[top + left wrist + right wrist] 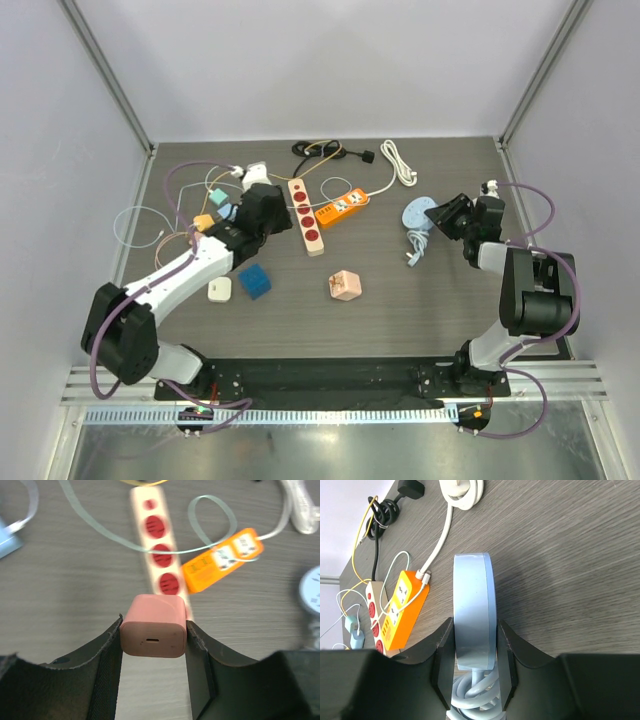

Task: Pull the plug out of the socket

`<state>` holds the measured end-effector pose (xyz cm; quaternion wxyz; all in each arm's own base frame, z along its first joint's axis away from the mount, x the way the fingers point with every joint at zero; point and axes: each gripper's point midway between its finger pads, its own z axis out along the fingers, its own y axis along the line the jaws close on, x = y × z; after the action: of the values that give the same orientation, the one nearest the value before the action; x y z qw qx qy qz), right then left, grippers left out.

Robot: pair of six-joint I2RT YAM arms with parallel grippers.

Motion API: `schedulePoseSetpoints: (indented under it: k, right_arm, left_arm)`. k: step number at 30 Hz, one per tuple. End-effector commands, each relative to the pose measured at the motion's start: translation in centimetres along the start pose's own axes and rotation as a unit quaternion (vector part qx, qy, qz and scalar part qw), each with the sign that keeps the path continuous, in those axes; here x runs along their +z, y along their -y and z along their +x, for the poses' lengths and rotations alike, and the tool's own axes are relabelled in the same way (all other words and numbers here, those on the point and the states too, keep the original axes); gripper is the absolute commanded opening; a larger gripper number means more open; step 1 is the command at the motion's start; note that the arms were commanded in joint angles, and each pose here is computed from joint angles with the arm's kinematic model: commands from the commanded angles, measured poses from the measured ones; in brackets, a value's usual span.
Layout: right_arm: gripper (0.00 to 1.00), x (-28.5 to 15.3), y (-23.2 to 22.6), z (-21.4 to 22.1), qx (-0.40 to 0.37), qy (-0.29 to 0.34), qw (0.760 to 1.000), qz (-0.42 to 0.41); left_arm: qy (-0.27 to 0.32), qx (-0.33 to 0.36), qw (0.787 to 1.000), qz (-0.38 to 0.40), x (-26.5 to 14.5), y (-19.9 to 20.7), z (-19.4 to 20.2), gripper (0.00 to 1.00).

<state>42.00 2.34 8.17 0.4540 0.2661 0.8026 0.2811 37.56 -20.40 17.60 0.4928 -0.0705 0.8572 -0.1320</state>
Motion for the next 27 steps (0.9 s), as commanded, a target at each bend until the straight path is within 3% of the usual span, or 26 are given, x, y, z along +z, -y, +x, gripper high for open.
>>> schedulePoseSetpoints:
  k: [1, 5, 16, 23, 27]
  right_arm:
    - [0.06, -0.4, -2.4, -2.9, -0.033, 0.04, 0.998, -0.032]
    - [0.06, -0.3, -3.0, -2.7, -0.033, 0.032, 0.998, -0.049]
    - [0.07, 0.0, -2.8, -2.6, -0.029, 0.029, 0.998, -0.049]
    - [0.07, 0.3, -2.4, -2.4, -0.03, 0.026, 0.998, -0.043]
    - [0.07, 0.4, -2.1, -2.4, -0.031, 0.026, 0.998, -0.037]
  left_arm:
    - [-0.038, -0.029, 0.991, -0.129, -1.4, -7.5, 1.6, 0.0]
    - [-0.076, -0.008, 0.978, -0.196, -2.7, -11.2, 3.6, 0.0]
    - [-0.048, -0.031, 0.956, -0.287, -2.5, -15.5, 5.3, 0.0]
    - [-0.061, 0.0, 0.951, -0.302, -0.3, -16.0, 6.1, 0.05]
    - [-0.062, 0.002, 0.947, -0.315, 0.4, -16.5, 6.3, 0.15]
